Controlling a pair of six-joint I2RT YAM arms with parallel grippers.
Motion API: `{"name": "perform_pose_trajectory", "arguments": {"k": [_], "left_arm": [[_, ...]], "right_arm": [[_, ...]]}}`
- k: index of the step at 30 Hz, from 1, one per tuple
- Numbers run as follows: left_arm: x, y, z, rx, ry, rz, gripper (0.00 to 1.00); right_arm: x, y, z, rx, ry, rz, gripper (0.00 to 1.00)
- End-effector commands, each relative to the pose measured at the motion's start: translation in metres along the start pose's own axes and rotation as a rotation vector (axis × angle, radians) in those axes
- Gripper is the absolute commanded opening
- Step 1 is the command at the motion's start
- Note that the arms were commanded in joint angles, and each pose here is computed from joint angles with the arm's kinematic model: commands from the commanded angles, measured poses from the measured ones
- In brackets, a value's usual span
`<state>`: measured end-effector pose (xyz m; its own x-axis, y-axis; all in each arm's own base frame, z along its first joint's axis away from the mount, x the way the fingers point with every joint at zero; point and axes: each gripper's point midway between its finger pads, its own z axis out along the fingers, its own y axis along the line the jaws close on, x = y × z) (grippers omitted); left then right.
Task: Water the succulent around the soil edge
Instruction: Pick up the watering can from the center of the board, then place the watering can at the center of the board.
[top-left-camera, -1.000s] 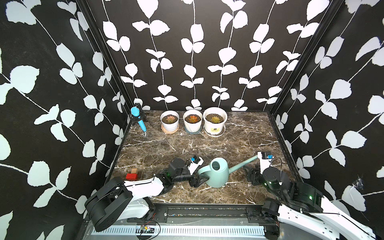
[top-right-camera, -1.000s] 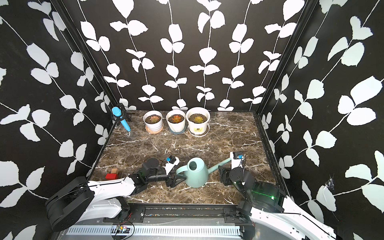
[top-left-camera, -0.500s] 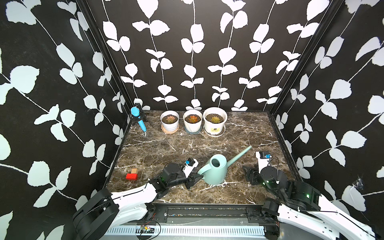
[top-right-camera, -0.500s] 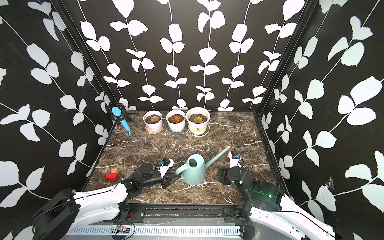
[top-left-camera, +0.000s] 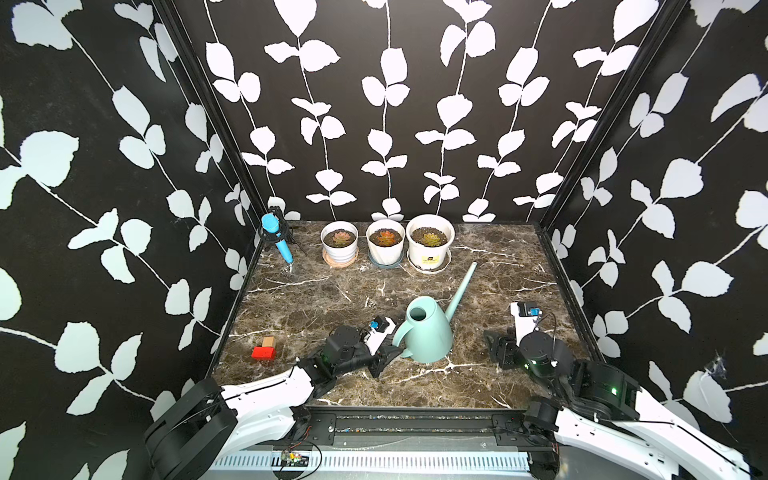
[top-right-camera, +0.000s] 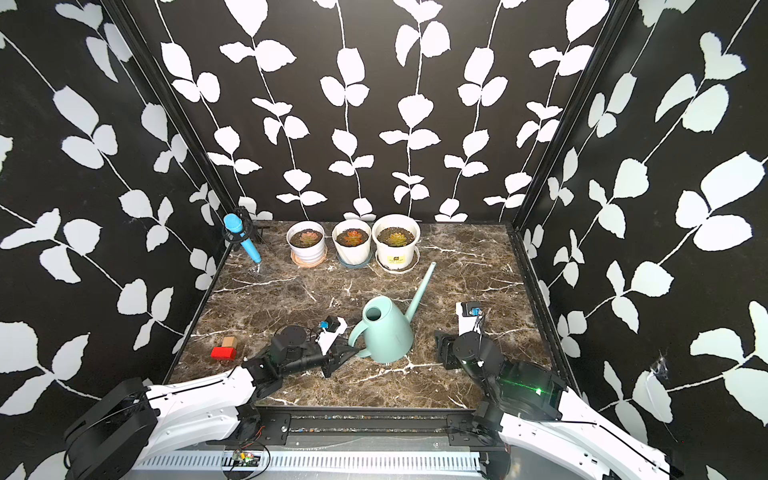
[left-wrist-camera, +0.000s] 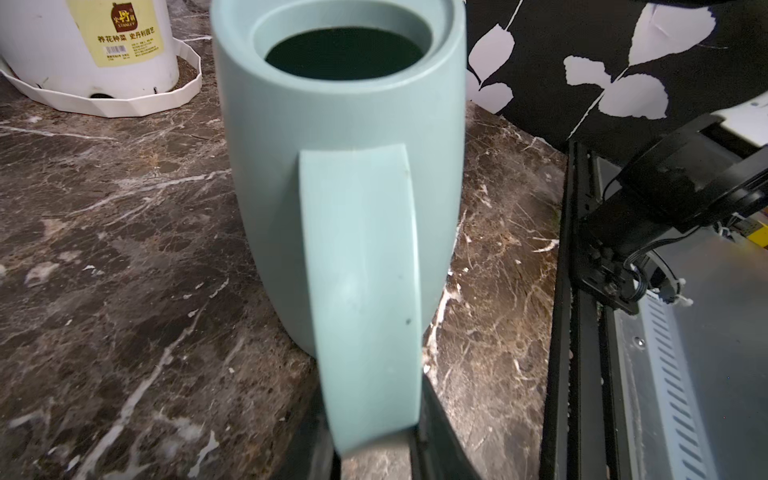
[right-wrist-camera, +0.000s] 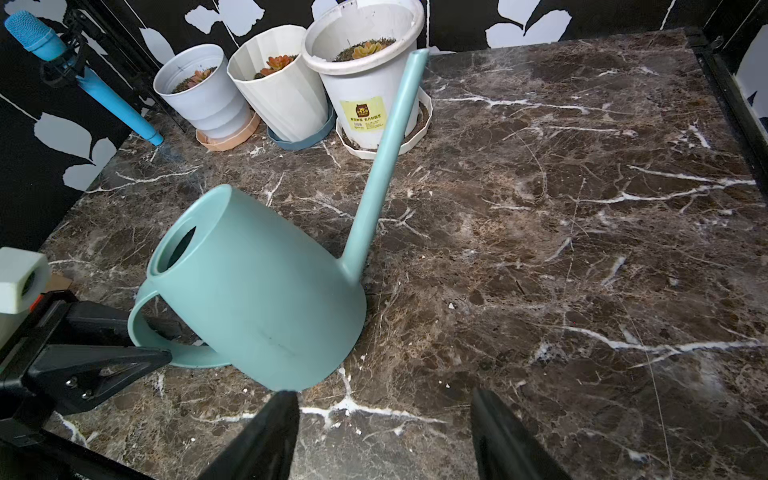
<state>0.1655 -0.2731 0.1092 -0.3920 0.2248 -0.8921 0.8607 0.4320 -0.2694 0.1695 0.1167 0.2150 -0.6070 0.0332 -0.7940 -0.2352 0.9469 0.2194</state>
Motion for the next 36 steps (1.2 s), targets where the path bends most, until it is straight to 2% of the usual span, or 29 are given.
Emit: {"name": "perform_pose_trajectory", "arguments": {"k": [1, 9, 15, 20, 24, 36], "left_arm": [[0.002, 0.006, -0.001, -0.037, 0.029, -0.015, 0.0], [-0.036, 0.003, -0.028, -0.133, 0.009, 0.03, 0.0], [-0.06, 0.001, -0.065, -0.277, 0.003, 0.1, 0.0], [-0.075, 0.004, -0.099, -0.382, -0.071, 0.124, 0.0], [-0.089, 0.002, -0.122, -0.398, -0.171, 0.121, 0.0], [-0.111, -0.002, -0.166, -0.449, -0.225, 0.119, 0.0]], "right_arm": [[-0.018, 0.003, -0.01, -0.018, -0.052, 0.021, 0.68], [-0.018, 0.001, -0.009, -0.014, -0.063, 0.023, 0.68], [-0.019, 0.002, -0.008, -0.014, -0.074, 0.02, 0.68], [-0.021, 0.002, -0.008, -0.016, -0.083, 0.012, 0.68], [-0.023, 0.003, -0.008, -0.013, -0.09, -0.001, 0.69], [-0.033, 0.008, -0.006, -0.013, -0.121, -0.041, 0.69]]}}
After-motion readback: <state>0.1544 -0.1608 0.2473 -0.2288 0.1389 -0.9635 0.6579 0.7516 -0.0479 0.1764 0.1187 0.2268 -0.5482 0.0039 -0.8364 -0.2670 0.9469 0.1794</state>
